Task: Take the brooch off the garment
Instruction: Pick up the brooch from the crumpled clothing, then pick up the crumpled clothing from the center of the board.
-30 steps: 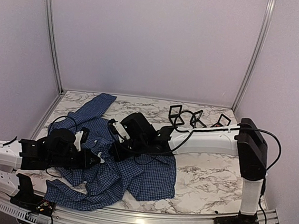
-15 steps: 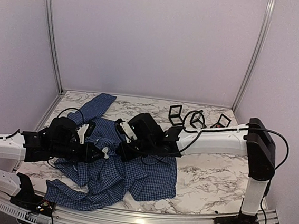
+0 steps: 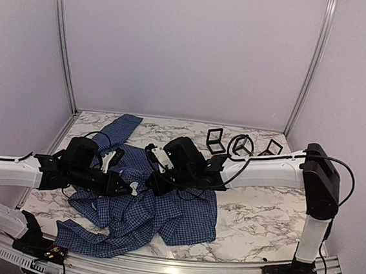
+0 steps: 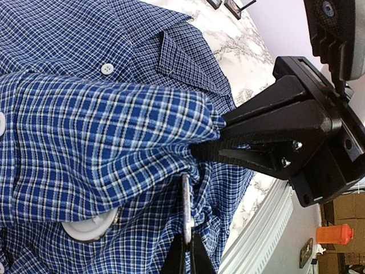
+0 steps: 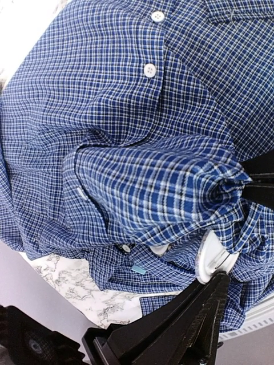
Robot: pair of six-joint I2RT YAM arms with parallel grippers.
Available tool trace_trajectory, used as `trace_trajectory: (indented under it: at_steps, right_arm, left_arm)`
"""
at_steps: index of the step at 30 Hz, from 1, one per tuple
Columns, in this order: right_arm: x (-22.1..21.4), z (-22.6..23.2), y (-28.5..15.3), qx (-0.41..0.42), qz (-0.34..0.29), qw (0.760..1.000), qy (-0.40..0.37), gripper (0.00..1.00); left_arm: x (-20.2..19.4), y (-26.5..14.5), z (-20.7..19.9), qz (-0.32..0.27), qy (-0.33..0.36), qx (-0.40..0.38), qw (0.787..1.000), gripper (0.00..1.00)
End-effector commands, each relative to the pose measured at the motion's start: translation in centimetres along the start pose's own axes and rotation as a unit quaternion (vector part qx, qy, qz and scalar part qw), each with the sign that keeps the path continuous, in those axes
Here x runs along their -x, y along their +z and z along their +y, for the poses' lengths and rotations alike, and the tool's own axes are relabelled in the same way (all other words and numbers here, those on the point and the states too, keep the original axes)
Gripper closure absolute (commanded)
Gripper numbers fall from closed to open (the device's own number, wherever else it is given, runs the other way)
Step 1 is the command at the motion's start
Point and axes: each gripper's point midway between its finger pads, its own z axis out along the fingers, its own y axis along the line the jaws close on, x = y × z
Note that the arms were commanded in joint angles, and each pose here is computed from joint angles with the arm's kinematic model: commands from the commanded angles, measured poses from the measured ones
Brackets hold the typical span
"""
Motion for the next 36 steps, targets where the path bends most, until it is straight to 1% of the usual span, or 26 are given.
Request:
trace_trajectory:
  at_steps: [1,2,5,10,13,15,19,25,30,35,36]
  right_arm:
    - [2.0,0.8,-1.3,0.006,-0.024,0.999,-0.024,0.98]
    - [2.0,0.9,-1.4,0.002,-0.025,0.999,-0.028,0.96]
    - [2.3,1.5,-1.9,-0.010,-0.032,0.998,-0.047,0.83]
    - [2.1,2.8,-2.8,-0.029,-0.039,0.995,-0.083,0.63]
    - [1.5,3.5,-3.0,-0.026,-0.035,0.994,-0.097,0.55]
    - [1.4,3.1,-3.1,-0.046,-0.038,0.993,-0.102,0.49]
    - [0.8,3.6,-2.7,-0.049,-0.032,0.991,-0.119,0.41]
    - [-1.0,3.9,-0.6,-0.055,-0.004,0.990,-0.132,0.39]
    - [-2.2,3.3,1.0,-0.065,0.014,0.989,-0.134,0.42]
    - [-2.6,3.0,1.6,-0.070,0.019,0.989,-0.129,0.56]
    - [-2.6,2.8,1.7,-0.073,0.018,0.989,-0.127,0.61]
  left_arm:
    - [0.3,0.2,-0.8,0.023,-0.006,-0.020,1.000,1.00]
    - [0.3,0.3,-0.5,0.028,-0.015,-0.013,0.999,1.00]
    - [0.4,0.2,0.3,0.044,-0.035,0.000,0.998,1.00]
    - [1.0,-0.1,0.5,0.062,-0.060,-0.002,0.996,1.00]
    - [1.1,-0.3,0.7,0.072,-0.073,-0.006,0.995,1.00]
    - [1.1,-0.3,0.8,0.078,-0.079,-0.007,0.994,1.00]
    - [1.2,-0.5,0.6,0.086,-0.091,-0.019,0.992,1.00]
    - [1.7,-0.5,-0.3,0.091,-0.098,-0.037,0.990,1.00]
    - [1.7,-0.5,-0.6,0.092,-0.103,-0.044,0.989,1.00]
    - [1.8,-0.6,-0.8,0.091,-0.103,-0.050,0.989,1.00]
    - [1.8,-0.6,-0.9,0.090,-0.103,-0.053,0.989,1.00]
